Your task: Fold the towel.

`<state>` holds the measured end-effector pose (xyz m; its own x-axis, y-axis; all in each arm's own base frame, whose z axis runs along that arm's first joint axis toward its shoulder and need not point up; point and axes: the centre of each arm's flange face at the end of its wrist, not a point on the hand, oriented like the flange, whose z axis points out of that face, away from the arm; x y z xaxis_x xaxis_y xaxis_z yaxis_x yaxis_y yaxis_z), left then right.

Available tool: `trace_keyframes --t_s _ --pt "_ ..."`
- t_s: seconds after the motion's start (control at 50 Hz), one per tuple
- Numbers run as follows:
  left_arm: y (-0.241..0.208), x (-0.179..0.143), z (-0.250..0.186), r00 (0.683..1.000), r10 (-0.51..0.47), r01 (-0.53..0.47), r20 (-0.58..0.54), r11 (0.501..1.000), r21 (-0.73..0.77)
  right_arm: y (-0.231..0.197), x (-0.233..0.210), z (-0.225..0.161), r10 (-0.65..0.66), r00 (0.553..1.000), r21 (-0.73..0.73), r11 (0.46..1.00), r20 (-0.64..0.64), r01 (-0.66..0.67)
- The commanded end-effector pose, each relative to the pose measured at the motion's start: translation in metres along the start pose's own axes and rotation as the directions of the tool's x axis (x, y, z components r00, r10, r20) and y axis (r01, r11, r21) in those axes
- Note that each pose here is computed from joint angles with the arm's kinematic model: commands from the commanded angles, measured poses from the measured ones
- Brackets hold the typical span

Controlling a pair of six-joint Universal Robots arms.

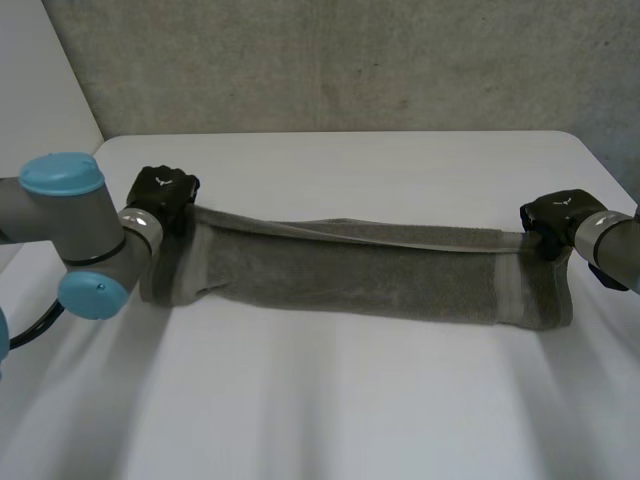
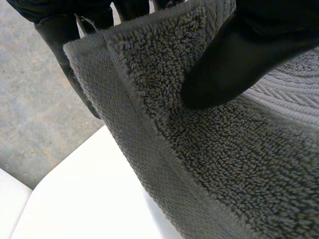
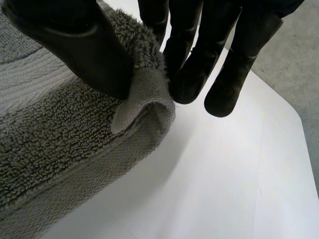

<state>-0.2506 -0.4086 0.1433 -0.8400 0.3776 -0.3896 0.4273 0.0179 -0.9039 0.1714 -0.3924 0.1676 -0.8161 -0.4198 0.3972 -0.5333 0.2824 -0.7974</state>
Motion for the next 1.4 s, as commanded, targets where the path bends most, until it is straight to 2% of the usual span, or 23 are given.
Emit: trace_keyframes --t_s 0.02,0.14,0.22,0.32,0.44,0.6,0.7,0.74,0.84,0.96,1.1,1.26,1.4 --pt "-0.004 0.022 0.001 0.999 0.012 -0.012 -0.032 1.000 0.019 0.002 -0.007 0.002 -0.006 1.000 -0.006 1.000 0.005 0.006" --pt "-0.011 0.025 -0.001 0.999 0.026 -0.025 -0.027 0.998 0.052 -0.004 -0.006 0.002 0.003 1.000 0.026 1.000 -0.011 -0.002" --pt "-0.031 0.019 -0.005 0.999 0.038 -0.038 -0.003 0.994 0.104 -0.011 -0.001 0.001 0.019 0.999 0.077 0.997 -0.041 -0.016" --pt "-0.048 0.009 -0.012 0.999 0.033 -0.036 0.018 0.990 0.135 -0.047 0.019 -0.030 0.033 0.991 0.226 0.974 -0.128 -0.004" --pt "-0.059 0.001 -0.023 0.999 0.034 -0.038 0.031 0.988 0.147 -0.059 0.024 -0.045 0.025 0.987 0.280 0.960 -0.160 0.021" --pt "-0.056 0.003 -0.051 0.999 0.035 -0.034 -0.003 0.995 0.098 -0.050 0.013 -0.069 0.019 0.992 0.225 0.974 -0.121 0.009" --pt "-0.043 0.011 -0.069 0.998 0.032 -0.029 -0.055 0.998 0.053 -0.032 -0.004 -0.081 0.008 1.000 0.149 0.989 -0.029 -0.004" --pt "-0.039 0.014 -0.074 0.997 0.032 -0.029 -0.074 0.999 0.038 -0.019 -0.019 -0.086 0.007 0.999 0.111 0.994 0.047 -0.013" --pt "-0.021 0.018 -0.083 0.993 0.024 -0.026 -0.117 1.000 -0.012 0.001 -0.031 -0.088 0.027 0.994 0.057 0.998 0.108 -0.033" --pt "-0.005 0.017 -0.088 0.991 0.044 -0.052 -0.124 0.997 -0.061 0.024 -0.033 -0.086 0.053 0.992 -0.008 0.999 0.115 -0.053" --pt "0.013 0.011 -0.086 0.991 0.076 -0.088 -0.113 0.991 -0.102 0.037 -0.038 -0.074 0.028 0.994 0.004 1.000 0.110 -0.029" --pt "0.024 0.014 -0.080 0.990 0.072 -0.088 -0.123 0.988 -0.125 0.049 -0.041 -0.060 0.027 0.994 -0.016 1.000 0.110 -0.026" --pt "0.025 0.014 -0.081 0.990 0.072 -0.088 -0.124 0.988 -0.129 0.061 -0.038 -0.048 -0.023 0.996 -0.049 0.998 0.084 0.027"
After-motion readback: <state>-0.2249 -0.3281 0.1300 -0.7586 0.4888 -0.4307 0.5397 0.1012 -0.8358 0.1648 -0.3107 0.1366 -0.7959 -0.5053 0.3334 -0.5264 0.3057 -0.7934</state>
